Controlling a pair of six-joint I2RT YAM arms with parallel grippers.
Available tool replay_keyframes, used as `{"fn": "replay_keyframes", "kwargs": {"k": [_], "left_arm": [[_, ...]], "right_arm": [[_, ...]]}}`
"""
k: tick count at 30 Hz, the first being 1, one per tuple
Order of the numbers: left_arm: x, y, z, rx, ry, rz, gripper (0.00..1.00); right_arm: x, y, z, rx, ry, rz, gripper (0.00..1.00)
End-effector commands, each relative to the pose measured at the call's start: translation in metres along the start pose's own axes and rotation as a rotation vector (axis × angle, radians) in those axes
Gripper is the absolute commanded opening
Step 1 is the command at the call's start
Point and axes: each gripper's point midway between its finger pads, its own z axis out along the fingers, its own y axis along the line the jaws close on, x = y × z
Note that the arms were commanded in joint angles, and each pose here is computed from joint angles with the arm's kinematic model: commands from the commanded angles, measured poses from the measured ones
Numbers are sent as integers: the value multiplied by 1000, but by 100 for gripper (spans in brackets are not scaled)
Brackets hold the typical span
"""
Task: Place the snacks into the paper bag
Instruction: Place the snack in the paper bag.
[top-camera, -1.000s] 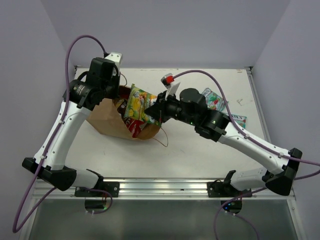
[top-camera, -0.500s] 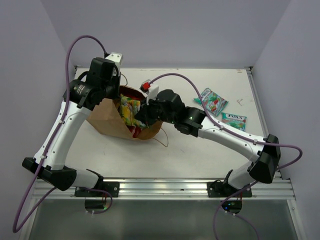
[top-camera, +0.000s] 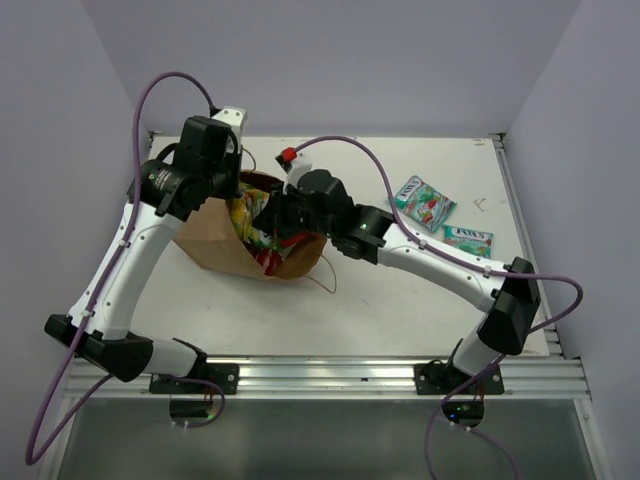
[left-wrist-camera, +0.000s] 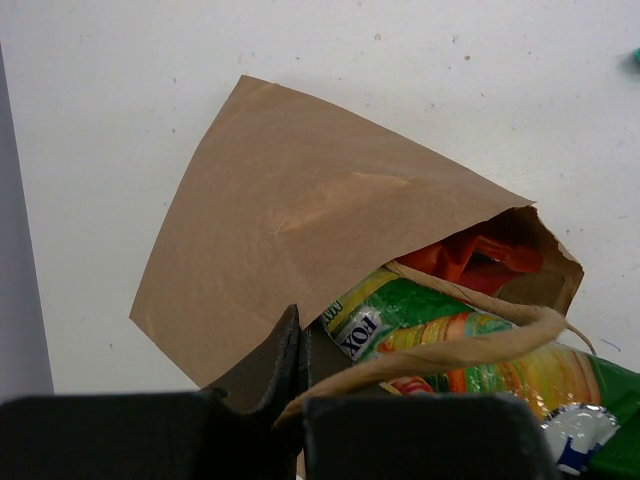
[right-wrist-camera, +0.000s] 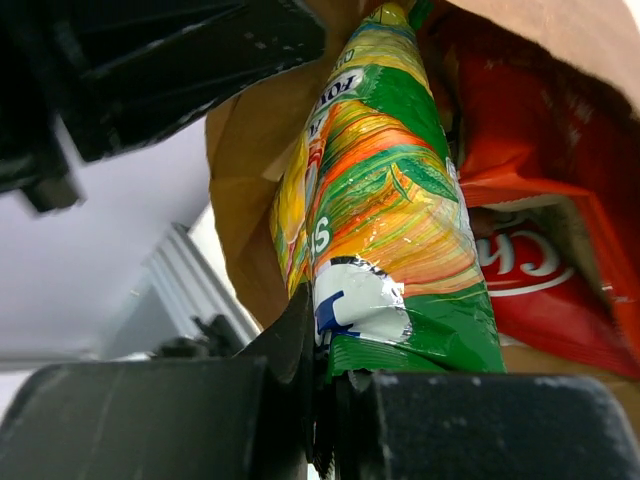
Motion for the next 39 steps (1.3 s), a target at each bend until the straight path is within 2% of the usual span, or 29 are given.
{"fn": "replay_keyframes", "kwargs": {"k": [1, 9, 15, 19, 23, 32, 37, 38, 39], "left_arm": [[-10, -1, -1, 9, -45, -18, 0], [-11, -5, -2, 28, -50, -23, 0], [-11, -5, -5, 33, -51, -27, 0], [-12, -5, -7, 35, -55, -31, 0], [-9, -3, -7, 27, -46, -29, 0], [-16, -11, -11, 62, -61, -40, 0], [-18, -21, -14, 104, -63, -61, 0], [-19, -23, -14, 114, -63, -63, 0], [-18, -25, -13, 117, -57, -63, 0]], "right_arm": [[-46, 35, 3, -95, -140, 204, 0], [-62, 45, 16, -150, -220, 328, 0], [-71, 32, 27, -81, -284, 436, 0], [-70, 6, 32, 15, -355, 510, 0], [-81, 2, 31, 7, -428, 524, 0], [-72, 1, 64, -1, -408, 532, 0], [-73, -11, 81, 45, -442, 560, 0], [-62, -17, 93, 73, -414, 548, 0], [-61, -17, 96, 80, -408, 547, 8]]}}
